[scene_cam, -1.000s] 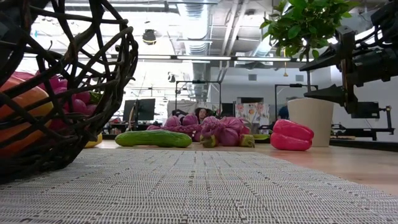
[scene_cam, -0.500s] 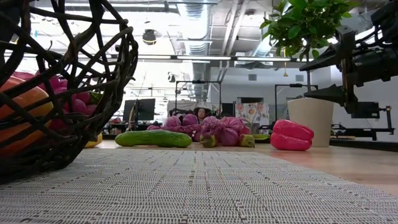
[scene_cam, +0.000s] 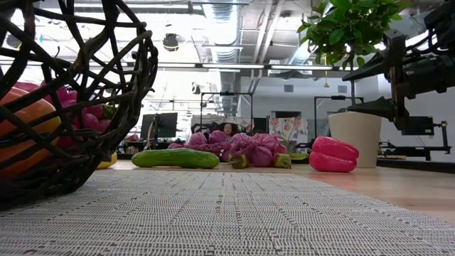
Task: Build produce basket
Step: Put the pear into the black wire basket
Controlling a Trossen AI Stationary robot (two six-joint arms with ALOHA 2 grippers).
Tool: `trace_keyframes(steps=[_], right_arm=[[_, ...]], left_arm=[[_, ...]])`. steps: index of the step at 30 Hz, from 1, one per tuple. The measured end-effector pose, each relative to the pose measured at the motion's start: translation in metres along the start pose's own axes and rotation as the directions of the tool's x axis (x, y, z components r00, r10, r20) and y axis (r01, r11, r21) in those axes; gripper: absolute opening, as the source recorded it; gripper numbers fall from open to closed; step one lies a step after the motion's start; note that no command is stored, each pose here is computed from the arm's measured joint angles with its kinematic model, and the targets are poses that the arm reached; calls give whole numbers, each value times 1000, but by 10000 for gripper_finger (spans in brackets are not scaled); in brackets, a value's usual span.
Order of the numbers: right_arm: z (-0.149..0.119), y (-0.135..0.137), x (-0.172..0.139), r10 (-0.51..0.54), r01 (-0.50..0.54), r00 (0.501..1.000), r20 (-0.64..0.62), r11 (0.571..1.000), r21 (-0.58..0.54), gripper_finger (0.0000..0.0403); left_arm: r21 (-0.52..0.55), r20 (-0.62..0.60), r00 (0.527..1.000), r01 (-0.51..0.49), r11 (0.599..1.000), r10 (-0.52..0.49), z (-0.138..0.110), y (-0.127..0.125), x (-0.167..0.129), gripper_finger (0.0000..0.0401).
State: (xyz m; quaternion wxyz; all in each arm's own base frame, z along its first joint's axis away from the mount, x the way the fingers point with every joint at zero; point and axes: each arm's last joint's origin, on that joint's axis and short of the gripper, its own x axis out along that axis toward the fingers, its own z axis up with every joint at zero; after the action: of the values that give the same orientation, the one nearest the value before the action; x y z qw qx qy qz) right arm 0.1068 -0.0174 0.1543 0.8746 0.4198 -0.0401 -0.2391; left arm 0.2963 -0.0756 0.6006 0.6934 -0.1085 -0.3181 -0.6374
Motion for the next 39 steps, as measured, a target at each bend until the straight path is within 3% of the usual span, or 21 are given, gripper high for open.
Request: trace_keyframes(steps=[2,4,7,9,12,14,17,20,24,30,32,37,39], right_arm=[[0,0,0,0,0,1000,0,1000,2,333],[0,0,0,0,0,1000,0,1000,3,333],[0,0,0,0,0,1000,0,1000,6,333],[0,0,0,0,0,1000,0,1000,22,333],[0,0,0,0,0,1000,0,999,32,333],[0,0,0,0,0,1000,0,999,34,333],[0,0,0,2,-1,1000,-2,998,62,333],[-1,0,0,17,-15,1000,-26,997,73,333],[-1,1,0,24,-22,999,-36,997,67,333],[-1,1,0,30,-26,999,-43,995,95,333],[-1,1,0,33,-27,998,-46,993,115,333],[-2,1,0,52,-42,996,-72,991,126,333],[-3,2,0,62,-51,995,-84,991,127,333]], left_arm=[[-48,-17,1000,-2,999,1,-7,0,8,332],[-168,-79,997,-32,985,18,-16,3,13,332],[-377,-193,977,-158,913,90,-34,12,16,332],[-513,-262,948,-294,806,180,-53,17,19,332],[-688,-394,870,-493,533,297,-84,19,22,332],[-746,-417,857,-514,425,303,-91,19,23,332],[-807,-408,844,-512,296,347,-82,16,22,332],[-824,-408,810,-525,212,422,-80,15,22,332],[-836,-432,800,-528,148,417,-92,18,22,332],[-834,-534,771,-547,-70,346,-100,17,14,332],[-810,-585,752,-563,-164,305,-107,14,12,332],[-666,-724,675,-627,-404,145,-131,-5,12,332],[-565,-791,608,-684,-462,69,-144,-18,11,332]])
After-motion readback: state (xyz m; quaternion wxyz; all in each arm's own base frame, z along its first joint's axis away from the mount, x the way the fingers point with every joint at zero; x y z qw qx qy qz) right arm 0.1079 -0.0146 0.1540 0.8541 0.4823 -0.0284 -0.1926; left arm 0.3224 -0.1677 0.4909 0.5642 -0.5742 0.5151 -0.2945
